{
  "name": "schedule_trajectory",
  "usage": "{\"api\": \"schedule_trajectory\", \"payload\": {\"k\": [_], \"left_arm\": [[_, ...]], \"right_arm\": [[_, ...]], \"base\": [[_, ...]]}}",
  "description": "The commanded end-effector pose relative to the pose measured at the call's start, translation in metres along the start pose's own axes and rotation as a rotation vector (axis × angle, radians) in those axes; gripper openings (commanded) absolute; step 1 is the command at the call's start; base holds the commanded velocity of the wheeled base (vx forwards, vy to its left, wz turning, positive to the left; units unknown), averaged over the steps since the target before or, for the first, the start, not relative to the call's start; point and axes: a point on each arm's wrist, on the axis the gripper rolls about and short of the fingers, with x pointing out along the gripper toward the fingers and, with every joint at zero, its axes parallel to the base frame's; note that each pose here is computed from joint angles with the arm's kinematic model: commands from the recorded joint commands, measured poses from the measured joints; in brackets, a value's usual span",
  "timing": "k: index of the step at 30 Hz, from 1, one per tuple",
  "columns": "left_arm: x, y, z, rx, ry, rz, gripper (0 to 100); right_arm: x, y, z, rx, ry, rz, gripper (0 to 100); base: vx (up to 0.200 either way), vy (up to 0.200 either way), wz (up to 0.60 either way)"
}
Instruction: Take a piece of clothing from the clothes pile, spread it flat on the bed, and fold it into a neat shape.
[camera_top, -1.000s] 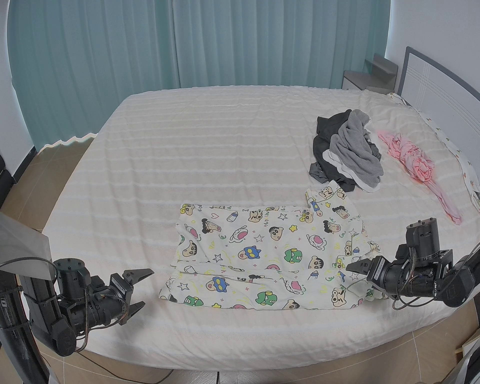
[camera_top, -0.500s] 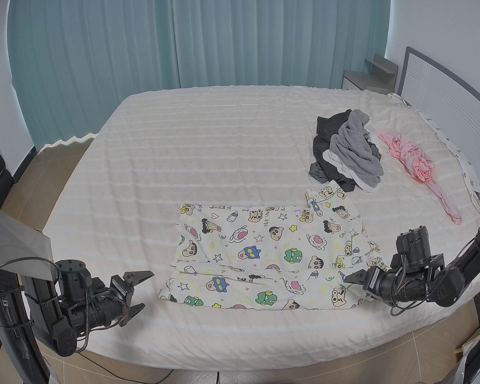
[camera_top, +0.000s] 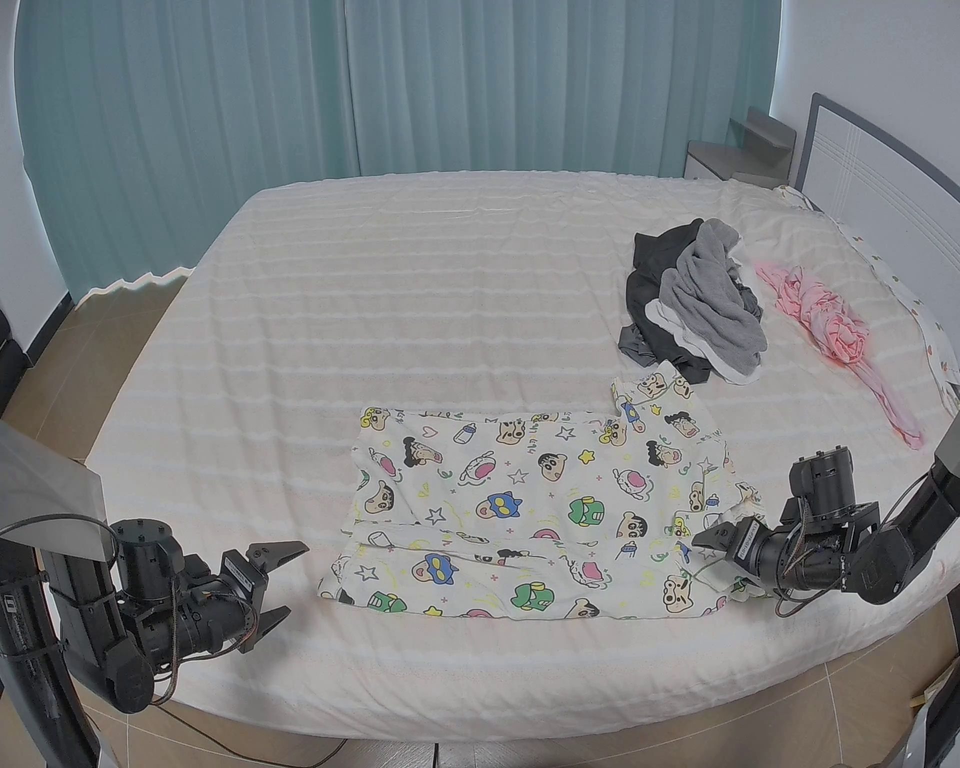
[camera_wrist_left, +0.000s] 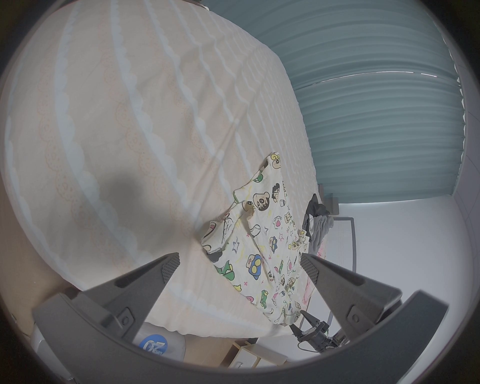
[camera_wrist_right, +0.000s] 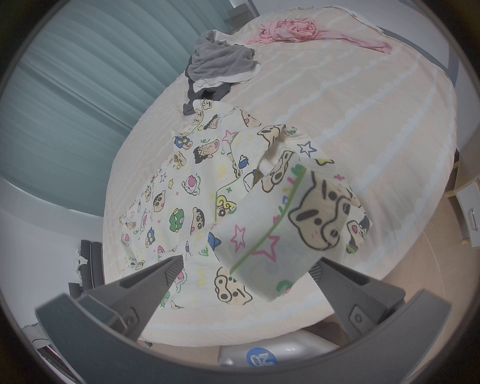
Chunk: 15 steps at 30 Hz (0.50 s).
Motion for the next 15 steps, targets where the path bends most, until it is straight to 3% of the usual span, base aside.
{"api": "schedule_trajectory", "payload": {"k": [1,9,10,15], "left_arm": [[0.0003,-0.0001,0.0001,0.002,-0.001,-0.003,100],[0.0003,-0.0001,0.0001,0.002,-0.002,-0.002,100],[0.0004,-0.0002,-0.0002,0.003,-0.001,-0.003,100],[0.0003,-0.0001,0.0001,0.002,-0.002,-0.002,100]], "right_arm": [[0.0091,-0.0026,-0.0012,0.013,0.000,-0.004,100],[0.0096,-0.0010,-0.0006,0.032,-0.021,0.012,100],[0.0096,-0.0010,-0.0006,0.032,-0.022,0.010,0],[0.0070,-0.0029,-0.0044,0.013,-0.010,0.001,0]], "base": [[0.000,0.000,0.00],[0.000,0.000,0.00],[0.000,0.000,0.00],[0.000,0.000,0.00]]}}
